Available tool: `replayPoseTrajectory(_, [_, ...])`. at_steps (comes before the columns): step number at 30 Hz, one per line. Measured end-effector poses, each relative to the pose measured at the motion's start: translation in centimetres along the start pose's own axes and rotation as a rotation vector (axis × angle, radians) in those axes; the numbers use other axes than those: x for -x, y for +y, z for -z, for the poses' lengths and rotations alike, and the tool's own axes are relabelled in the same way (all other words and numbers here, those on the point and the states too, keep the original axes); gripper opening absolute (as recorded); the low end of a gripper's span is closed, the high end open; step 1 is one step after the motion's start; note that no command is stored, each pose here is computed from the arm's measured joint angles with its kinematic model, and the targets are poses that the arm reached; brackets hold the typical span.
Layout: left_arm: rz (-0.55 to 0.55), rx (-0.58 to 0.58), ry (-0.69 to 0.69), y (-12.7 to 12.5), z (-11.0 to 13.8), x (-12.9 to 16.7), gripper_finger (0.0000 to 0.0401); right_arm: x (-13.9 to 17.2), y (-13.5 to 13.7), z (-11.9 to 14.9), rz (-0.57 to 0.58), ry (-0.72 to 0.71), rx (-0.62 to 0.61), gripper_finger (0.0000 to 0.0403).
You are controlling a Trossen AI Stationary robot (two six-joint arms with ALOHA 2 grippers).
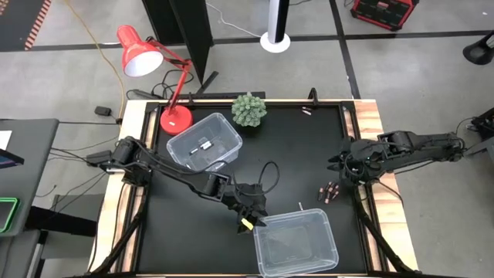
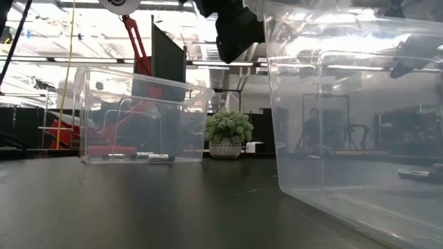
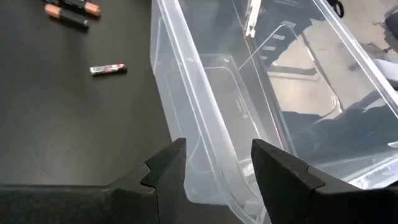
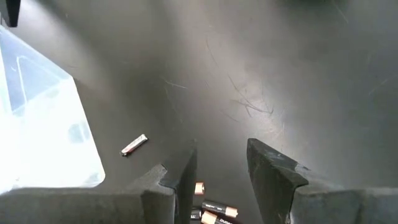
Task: Sort batteries
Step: Move the bottom transparent bin to the center
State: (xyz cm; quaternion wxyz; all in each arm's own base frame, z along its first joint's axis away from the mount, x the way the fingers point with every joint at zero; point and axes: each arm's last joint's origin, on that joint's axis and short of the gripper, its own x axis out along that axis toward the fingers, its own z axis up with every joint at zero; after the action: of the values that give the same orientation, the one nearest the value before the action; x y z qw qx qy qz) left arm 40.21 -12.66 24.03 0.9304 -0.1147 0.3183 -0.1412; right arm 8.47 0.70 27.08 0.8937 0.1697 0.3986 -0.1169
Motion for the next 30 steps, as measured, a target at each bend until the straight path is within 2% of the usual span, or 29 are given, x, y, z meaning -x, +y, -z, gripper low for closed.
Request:
replayPoseTrajectory(8, [-0.008,0.006,-0.005,0.4,0.1,-0.5,0.0161,0.0,0.0,0.0,0.001,0.001,0.0,0.0158])
replayPoseTrajectory(19, [-0.028,-0.028,0.0,0.6,0.2,-0.5,0.0033,0.0,0.0,0.0,0.005,-0.001,0.008,0.0158])
replayPoseTrajectory(24, [-0.029,-0.054,0.01,0.6,0.3,-0.5,0.0033,0.0,-0.1,0.0,0.015,-0.006,0.01,0.0158])
replayPoseTrajectory(30, [-0.081,-0.06,0.028,1.1,0.1,0.2,0.0033,0.0,-0.1,0.0,0.019,-0.009,0.018,0.0158])
